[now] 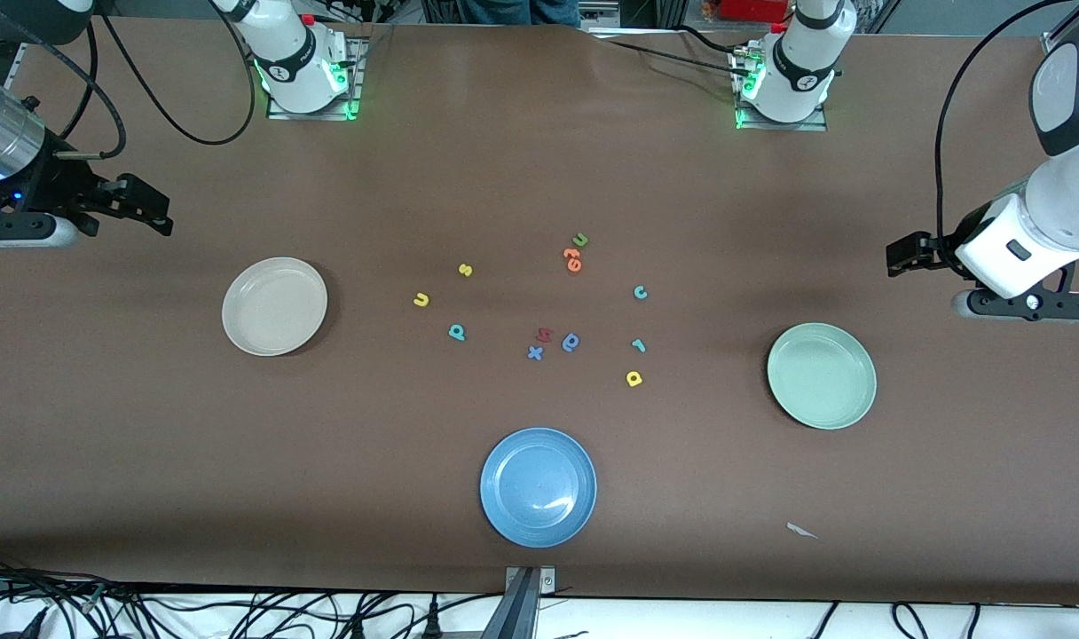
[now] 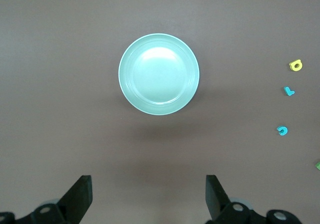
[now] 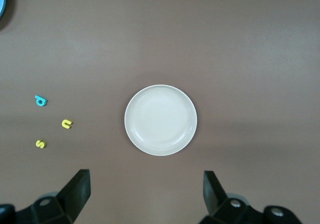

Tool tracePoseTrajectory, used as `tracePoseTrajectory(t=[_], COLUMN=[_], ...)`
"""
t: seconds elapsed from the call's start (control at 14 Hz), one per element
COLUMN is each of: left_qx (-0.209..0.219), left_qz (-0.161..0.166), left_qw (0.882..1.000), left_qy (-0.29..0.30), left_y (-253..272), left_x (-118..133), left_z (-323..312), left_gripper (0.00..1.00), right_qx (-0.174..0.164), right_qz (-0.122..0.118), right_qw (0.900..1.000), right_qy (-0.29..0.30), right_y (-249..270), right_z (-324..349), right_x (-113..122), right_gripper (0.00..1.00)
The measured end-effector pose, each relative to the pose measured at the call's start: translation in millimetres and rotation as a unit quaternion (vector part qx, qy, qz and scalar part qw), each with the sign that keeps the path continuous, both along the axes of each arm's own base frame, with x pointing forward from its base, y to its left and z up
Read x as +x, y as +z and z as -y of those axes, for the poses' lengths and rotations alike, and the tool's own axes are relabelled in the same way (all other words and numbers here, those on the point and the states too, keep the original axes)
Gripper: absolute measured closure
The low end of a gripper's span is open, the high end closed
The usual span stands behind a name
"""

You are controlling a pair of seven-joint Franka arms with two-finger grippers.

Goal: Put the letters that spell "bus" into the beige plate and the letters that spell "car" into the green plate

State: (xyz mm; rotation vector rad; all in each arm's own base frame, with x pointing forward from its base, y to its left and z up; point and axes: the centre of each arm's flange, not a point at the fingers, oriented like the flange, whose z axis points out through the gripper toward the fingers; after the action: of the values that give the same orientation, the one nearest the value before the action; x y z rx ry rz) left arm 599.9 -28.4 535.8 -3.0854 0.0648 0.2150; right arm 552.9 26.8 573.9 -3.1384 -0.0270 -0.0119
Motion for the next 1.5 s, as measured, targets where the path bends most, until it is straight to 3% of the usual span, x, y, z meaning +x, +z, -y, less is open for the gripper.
tracePoseTrajectory(t=[1.5], left_qx=[0.0], left_qz=[0.002], left_qw=[1.0], left_qy=[-0.001], left_y=[2.5], left_x=[-0.9], left_z=[0.6], left_gripper=[0.0], right_qx=[0.0], right_qz=[-0.006], right_qw=[1.0], right_qy=[-0.003], right_y=[-1.2], right_z=[3.1], right_x=[-1.0], right_gripper=[0.0])
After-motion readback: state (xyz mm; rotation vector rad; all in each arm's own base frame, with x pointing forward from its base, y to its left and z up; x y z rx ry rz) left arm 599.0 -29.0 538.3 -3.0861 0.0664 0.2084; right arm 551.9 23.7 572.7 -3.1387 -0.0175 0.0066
